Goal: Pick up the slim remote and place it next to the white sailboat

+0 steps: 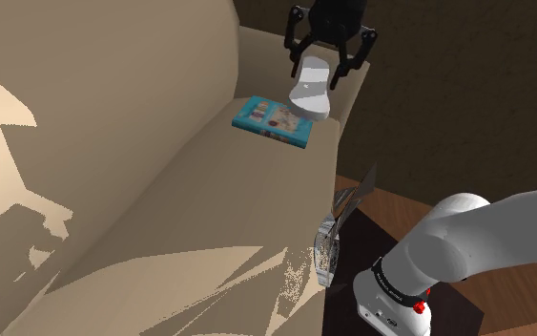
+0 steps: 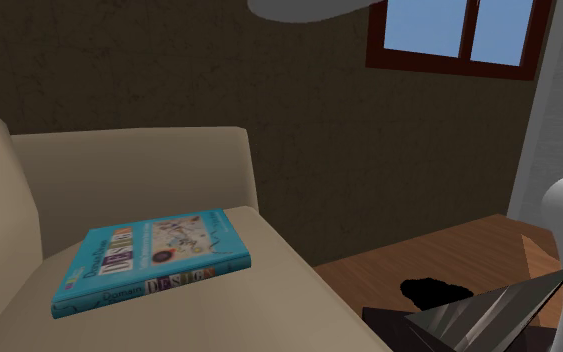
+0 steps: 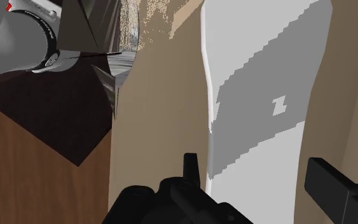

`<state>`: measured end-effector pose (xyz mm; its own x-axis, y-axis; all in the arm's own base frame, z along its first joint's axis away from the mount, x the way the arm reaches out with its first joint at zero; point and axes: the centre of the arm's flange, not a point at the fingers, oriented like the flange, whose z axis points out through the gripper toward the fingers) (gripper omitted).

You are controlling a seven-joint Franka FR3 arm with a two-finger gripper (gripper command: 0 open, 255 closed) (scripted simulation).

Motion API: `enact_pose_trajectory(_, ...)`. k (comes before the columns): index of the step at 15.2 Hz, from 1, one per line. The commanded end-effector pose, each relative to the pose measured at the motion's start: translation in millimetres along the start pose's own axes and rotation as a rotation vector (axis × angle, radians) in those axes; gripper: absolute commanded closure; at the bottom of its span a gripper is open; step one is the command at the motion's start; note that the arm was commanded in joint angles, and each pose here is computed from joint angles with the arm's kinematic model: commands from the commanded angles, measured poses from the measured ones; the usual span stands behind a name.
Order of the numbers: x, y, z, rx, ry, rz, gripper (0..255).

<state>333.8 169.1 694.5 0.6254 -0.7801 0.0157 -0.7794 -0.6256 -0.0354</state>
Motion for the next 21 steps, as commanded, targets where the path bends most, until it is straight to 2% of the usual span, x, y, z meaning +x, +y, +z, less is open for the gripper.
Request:
enact_pose_trajectory(1, -26, -10, 1, 0.0, 0.0, 0.002, 255)
enact_pose_trajectory(9, -122, -51, 0, 0.0, 0.0, 0.002, 255)
enact_pose_trajectory(21, -123, -49, 64, 0.0, 0.0, 0.002, 255)
